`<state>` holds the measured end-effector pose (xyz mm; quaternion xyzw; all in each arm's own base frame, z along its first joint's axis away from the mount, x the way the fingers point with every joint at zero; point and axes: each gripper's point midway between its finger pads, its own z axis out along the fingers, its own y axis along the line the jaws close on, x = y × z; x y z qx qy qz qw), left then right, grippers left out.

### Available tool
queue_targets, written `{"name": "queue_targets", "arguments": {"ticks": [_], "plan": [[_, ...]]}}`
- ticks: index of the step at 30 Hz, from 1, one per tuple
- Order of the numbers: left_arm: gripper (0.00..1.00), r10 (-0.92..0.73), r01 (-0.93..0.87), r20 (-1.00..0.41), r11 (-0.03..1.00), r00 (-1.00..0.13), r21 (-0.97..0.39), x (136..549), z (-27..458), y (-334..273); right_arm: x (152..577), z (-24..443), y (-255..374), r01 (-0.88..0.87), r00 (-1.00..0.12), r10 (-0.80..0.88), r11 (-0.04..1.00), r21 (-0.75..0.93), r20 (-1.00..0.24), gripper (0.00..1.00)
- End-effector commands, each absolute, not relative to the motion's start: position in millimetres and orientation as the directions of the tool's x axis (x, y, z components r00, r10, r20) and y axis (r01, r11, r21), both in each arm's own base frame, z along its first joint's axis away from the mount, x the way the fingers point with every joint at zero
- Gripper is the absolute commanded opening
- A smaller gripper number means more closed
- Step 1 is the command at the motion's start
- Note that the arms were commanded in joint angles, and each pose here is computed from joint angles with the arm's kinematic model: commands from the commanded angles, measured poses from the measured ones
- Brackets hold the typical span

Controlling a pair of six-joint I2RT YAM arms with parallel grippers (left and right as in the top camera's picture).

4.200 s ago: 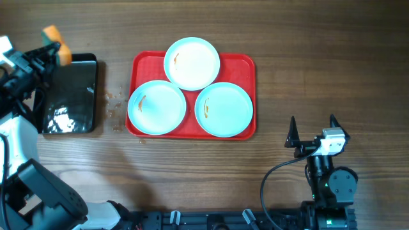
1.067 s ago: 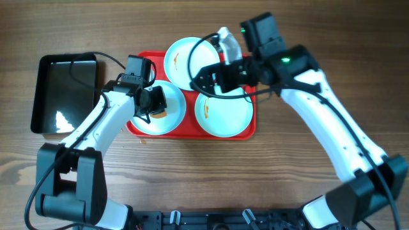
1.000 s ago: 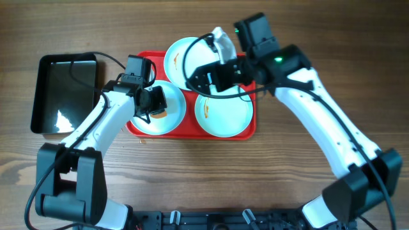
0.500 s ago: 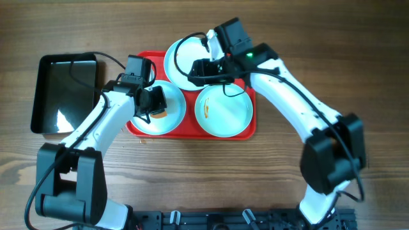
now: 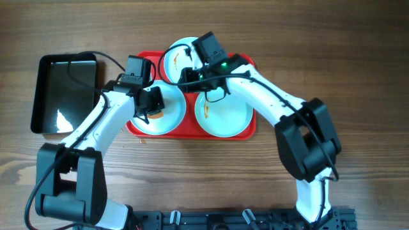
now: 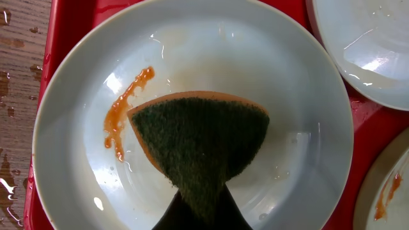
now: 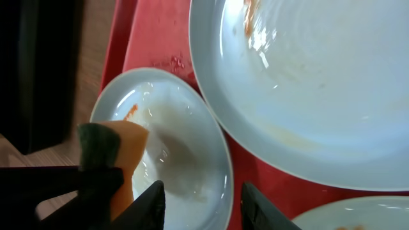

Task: Clean dirty plates on tray and stack at the side
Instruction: 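Move the right gripper to the top plate and grasp its rim, then scrub the lower-left plate with the sponge in the left gripper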

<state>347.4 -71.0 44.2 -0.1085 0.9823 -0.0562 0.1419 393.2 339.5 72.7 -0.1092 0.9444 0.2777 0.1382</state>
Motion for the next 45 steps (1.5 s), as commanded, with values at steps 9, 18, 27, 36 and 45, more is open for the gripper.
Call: {"name": "queue_targets", "arguments": {"ticks": [9,18,27,36,45], "plan": [[0.04,-0.232,-0.207,-0.258,0.971,-0.938,-0.121,346,42,-68,388,41,339,-0.245,-0.940,-0.131,0.903,0.354,-0.316,0.38],[0.04,-0.233,-0.211,-0.261,0.971,-0.937,-0.108,346,42,-66,383,24,338,-0.240,-0.947,-0.142,0.909,0.341,-0.287,0.32],[0.04,-0.234,-0.232,-0.284,0.972,-0.930,-0.039,346,42,-52,376,10,332,-0.230,-0.955,-0.147,0.916,0.328,-0.257,0.32],[0.04,-0.233,-0.232,-0.283,0.972,-0.930,-0.039,346,42,-53,371,2,330,-0.228,-0.958,-0.151,0.917,0.326,-0.245,0.32],[0.04,-0.232,-0.233,-0.268,0.972,-0.935,-0.031,342,41,-52,362,-16,337,-0.239,-0.961,-0.175,0.913,0.330,-0.212,0.32]]}}
